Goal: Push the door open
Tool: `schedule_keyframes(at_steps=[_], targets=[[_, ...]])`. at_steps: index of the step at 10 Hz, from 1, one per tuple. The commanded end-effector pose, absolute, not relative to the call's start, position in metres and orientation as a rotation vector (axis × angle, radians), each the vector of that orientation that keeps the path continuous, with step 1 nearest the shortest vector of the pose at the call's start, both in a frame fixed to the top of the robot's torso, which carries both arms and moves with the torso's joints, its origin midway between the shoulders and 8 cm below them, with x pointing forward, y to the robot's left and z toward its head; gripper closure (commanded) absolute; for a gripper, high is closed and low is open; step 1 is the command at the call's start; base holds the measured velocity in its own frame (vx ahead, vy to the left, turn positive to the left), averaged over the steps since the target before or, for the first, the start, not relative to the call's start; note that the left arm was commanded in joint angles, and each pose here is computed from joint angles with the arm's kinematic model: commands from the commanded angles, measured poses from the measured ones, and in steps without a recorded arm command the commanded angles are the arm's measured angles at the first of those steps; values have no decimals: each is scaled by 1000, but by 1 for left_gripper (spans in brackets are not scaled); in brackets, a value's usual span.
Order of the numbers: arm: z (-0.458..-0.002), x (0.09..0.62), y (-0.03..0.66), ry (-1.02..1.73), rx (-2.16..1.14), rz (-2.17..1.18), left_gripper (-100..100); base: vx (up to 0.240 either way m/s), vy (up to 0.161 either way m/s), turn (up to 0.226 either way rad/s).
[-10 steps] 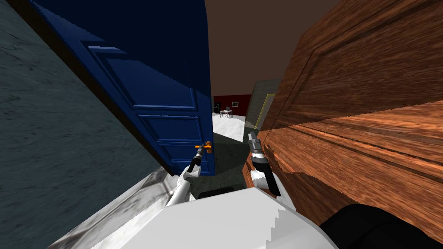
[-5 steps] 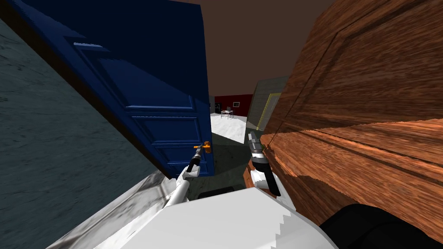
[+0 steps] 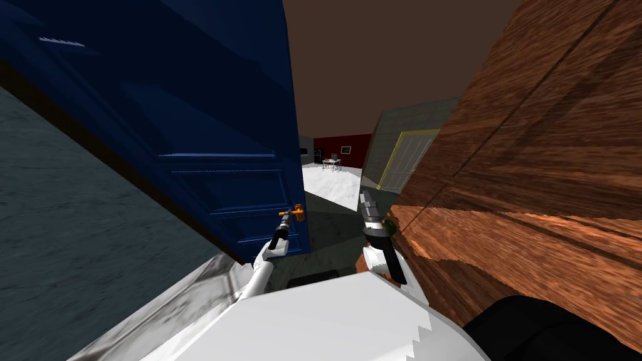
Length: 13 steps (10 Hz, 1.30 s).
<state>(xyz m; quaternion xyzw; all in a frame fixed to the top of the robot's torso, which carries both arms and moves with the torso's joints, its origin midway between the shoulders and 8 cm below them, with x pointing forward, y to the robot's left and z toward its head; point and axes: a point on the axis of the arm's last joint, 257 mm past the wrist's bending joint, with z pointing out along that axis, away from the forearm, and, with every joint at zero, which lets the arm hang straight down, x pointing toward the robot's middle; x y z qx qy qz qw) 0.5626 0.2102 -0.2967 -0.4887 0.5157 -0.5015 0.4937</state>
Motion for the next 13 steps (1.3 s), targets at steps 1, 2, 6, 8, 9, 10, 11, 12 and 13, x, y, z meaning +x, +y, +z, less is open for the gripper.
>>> schedule_keyframes(at_steps=[1,2,6,8,9,10,11,12,13], targets=[[-293,565,223,1223,-1186,-1198,100,154,-52,65],[-293,565,222,1214,-1196,-1197,100,174,-103,118],[-296,563,216,1193,-1229,-1202,100,124,-127,103],[-293,566,207,1215,-1201,-1216,100,110,31,265],[-293,568,199,1230,-1188,-1227,100,156,12,300],[-292,568,195,1239,-1180,-1233,100,128,-3,187],[-292,569,190,1248,-1173,-1239,100,110,9,156],[-292,569,185,1258,-1165,-1247,100,122,10,178],[-292,570,179,1268,-1157,-1255,100,108,-2,124]])
